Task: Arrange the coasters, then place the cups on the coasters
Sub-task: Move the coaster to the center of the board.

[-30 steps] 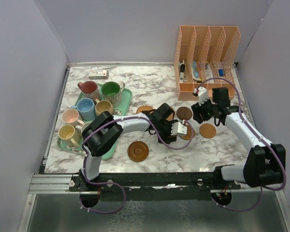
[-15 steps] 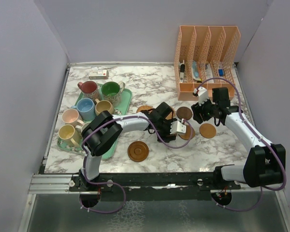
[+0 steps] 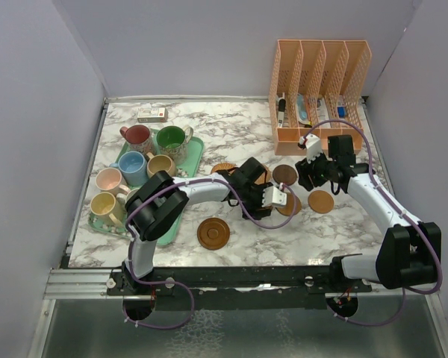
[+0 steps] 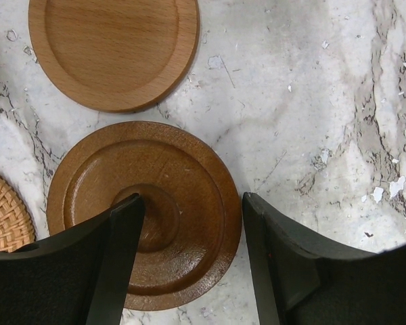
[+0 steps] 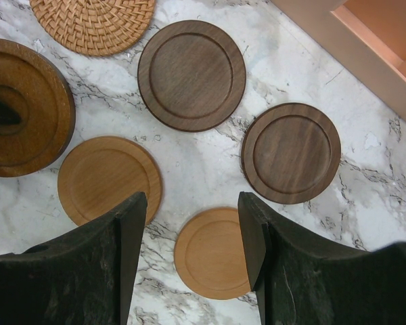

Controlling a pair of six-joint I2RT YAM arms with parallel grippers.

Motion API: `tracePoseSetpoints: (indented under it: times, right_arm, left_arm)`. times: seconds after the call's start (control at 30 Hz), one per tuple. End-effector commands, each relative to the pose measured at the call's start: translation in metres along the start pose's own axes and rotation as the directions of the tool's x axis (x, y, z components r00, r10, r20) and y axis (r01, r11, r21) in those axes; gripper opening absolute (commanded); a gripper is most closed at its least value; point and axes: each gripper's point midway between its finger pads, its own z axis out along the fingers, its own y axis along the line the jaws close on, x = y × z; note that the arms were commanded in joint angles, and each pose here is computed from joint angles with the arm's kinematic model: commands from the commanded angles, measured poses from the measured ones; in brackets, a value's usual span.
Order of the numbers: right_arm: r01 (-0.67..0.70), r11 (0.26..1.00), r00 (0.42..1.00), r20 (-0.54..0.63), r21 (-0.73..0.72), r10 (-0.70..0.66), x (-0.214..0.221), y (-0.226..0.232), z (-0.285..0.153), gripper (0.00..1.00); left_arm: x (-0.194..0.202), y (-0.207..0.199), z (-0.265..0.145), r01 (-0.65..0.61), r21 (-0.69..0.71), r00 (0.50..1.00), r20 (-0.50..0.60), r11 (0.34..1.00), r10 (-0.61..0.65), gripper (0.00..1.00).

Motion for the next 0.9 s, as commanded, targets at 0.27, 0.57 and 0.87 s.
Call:
tracePoseSetpoints:
  times: [0.27, 0.57, 0.87]
  right_arm:
    - [0.004, 1.000, 1.000, 0.004, -0.021, -0.004, 0.002, 0.003, 0.001, 0.57]
    - [0.003, 1.000, 1.000, 0.000, -0.021, -0.003, 0.003, 0.003, 0.001, 0.57]
    - [0.002, 1.000, 1.000, -0.002, -0.021, -0.002, 0.003, 0.003, 0.002, 0.57]
  left_arm:
    - [-0.006, -0.029, -0.005, -0.008, 0.072, 1.000, 0.015, 0.997, 0.007, 0.63]
    - [-0.008, -0.023, -0.008, -0.017, 0.047, 1.000, 0.011, 0.999, 0.016, 0.64]
    - [-0.020, -0.014, -0.018, -0.042, 0.001, 0.999, 0.021, 0.999, 0.042, 0.66]
